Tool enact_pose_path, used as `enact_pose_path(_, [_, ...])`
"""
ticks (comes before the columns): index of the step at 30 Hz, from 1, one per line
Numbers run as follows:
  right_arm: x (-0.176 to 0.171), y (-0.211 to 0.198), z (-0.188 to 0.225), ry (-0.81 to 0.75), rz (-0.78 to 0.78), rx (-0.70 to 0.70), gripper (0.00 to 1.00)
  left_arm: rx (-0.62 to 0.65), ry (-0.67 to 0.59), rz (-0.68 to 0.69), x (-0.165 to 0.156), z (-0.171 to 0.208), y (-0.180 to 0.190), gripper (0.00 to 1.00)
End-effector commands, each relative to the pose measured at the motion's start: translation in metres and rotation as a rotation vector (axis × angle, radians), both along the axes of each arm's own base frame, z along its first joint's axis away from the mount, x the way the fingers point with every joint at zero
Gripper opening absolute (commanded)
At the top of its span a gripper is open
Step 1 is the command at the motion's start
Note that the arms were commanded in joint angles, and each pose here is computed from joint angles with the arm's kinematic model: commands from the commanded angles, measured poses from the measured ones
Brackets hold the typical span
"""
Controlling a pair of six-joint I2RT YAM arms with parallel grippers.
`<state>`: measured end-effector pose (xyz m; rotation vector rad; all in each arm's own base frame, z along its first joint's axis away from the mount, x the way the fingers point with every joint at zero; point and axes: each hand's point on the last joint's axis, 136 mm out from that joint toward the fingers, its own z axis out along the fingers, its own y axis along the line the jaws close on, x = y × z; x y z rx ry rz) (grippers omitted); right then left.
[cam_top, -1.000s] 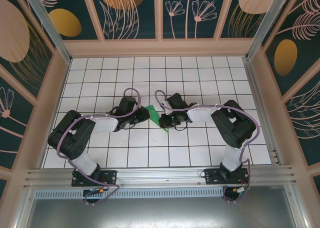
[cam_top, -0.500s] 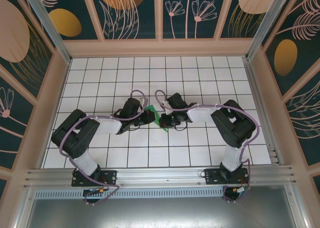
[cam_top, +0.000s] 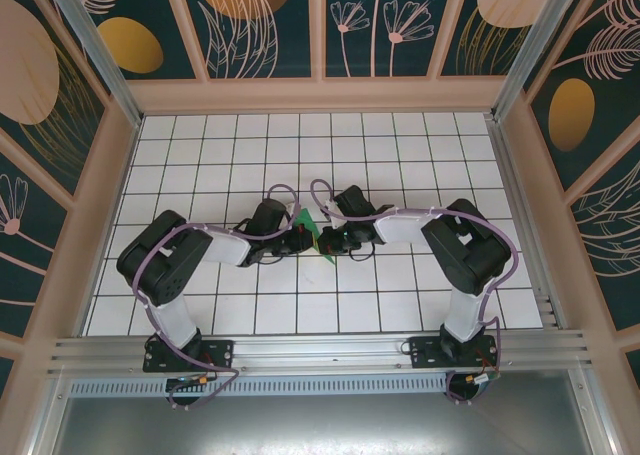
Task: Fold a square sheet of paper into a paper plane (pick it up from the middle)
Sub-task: Fold the wing for the fifth time at the center of the table.
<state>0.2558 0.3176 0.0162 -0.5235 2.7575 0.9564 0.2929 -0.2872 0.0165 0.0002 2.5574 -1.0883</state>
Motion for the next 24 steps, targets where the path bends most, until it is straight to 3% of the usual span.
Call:
enact_pose_path(1, [-0.025, -0.035, -0.049, 0.103, -0.025, -0.183, 0.00, 0.129, 0.017, 0.090, 0.010, -0.020, 0.018, 0.03])
enact_pose_path(7, [-0.038, -0.056, -0.064, 0.122, -0.022, -0.264, 0.00, 0.292, 0.049, 0.215, 0.020, -0.036, 0.052, 0.02])
enact_pose_path(24, [-0.059, -0.077, -0.080, 0.168, -0.013, -0.327, 0.00, 0.313, 0.030, 0.324, 0.074, -0.030, 0.110, 0.04])
